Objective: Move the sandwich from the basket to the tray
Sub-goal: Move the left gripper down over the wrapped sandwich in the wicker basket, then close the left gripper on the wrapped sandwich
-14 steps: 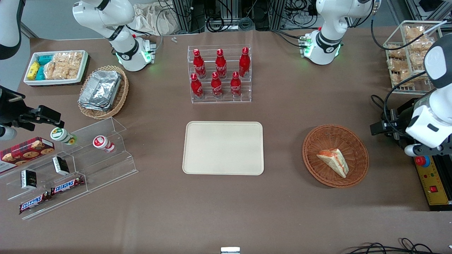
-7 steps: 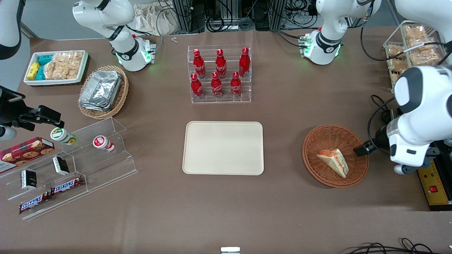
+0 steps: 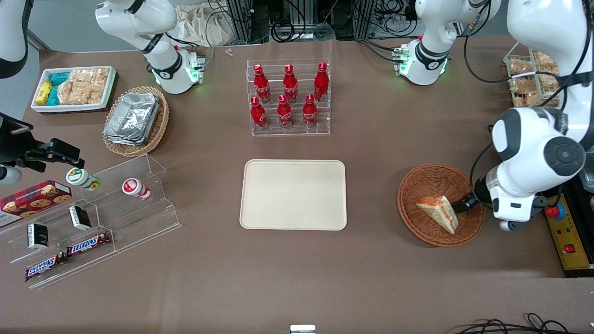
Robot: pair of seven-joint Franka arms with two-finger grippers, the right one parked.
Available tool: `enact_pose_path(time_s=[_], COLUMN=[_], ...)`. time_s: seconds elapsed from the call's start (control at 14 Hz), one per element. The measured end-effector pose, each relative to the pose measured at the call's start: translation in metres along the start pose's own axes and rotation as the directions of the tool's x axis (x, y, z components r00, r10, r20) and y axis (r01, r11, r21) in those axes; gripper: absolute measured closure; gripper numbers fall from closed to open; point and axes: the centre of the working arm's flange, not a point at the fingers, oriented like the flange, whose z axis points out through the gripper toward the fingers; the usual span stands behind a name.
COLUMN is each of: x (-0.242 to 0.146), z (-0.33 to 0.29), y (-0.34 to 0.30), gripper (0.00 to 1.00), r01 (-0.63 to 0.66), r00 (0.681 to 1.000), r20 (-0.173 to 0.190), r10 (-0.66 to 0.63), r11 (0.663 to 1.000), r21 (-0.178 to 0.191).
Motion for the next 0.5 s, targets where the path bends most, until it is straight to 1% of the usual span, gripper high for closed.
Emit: enact_pose_path(time_s=[0.29,0.5], x=[-0.004,-0.007], z=[0.044,0.059], y=[0.014,0.016], gripper=[0.0,0.0], r01=[0.013,0.011], r00=[1.0,1.0], r20=[0.01,0.022], r10=[-0.013,-0.012], r11=[1.0,0.999], r21=[0.016,0.03])
